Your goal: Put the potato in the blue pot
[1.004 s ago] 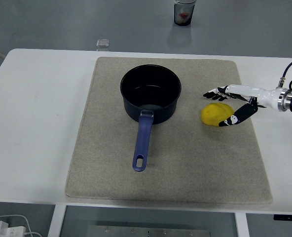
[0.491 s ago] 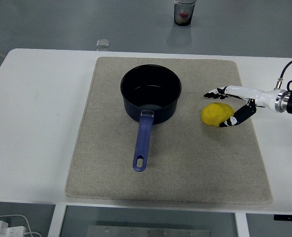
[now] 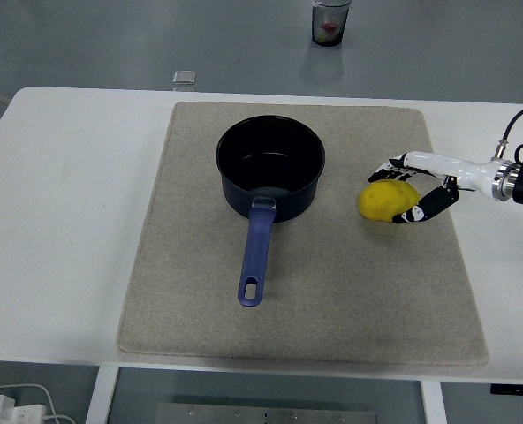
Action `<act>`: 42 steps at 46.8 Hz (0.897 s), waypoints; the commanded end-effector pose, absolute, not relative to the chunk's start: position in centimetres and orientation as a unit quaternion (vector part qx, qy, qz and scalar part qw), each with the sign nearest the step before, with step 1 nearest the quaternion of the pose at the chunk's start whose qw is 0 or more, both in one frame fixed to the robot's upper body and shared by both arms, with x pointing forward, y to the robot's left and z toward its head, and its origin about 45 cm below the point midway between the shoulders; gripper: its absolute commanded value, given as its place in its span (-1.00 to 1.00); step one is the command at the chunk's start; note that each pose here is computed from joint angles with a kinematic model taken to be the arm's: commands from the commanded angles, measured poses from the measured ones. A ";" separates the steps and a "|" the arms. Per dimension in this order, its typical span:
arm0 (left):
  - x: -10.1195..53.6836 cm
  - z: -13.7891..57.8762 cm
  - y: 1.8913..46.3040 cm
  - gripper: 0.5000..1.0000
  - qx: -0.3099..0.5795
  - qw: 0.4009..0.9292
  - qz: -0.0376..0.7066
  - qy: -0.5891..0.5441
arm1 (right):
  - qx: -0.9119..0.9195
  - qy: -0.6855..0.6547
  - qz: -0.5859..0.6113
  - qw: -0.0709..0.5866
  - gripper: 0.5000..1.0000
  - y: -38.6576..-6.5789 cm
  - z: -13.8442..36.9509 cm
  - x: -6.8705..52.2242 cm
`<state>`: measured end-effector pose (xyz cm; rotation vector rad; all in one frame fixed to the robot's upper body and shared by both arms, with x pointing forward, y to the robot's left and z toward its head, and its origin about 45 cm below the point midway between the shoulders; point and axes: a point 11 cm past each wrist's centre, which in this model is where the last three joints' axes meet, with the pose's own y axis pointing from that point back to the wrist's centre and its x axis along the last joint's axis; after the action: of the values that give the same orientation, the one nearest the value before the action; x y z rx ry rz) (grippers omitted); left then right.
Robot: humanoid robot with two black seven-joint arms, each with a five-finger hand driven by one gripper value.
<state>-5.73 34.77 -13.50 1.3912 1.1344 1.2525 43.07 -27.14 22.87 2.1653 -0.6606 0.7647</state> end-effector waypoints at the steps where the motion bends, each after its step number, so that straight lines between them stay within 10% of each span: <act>1: -5.7 -13.5 34.8 0.99 0.565 0.458 0.509 0.461 | 0.843 -0.257 0.298 0.368 -0.55 -27.1 22.9 43.1; 9: -5.7 -13.5 34.8 0.99 0.565 0.458 0.509 0.461 | 0.843 -0.256 0.298 0.368 -0.99 -27.2 22.8 43.0; 42: -5.7 -13.5 34.8 0.99 0.565 0.458 0.509 0.461 | 0.843 -0.275 0.307 0.345 -1.00 -27.3 24.2 43.8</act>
<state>-5.73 34.77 -13.50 1.3912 1.1344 1.2525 43.73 -27.30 24.12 2.1860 -0.7068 0.7956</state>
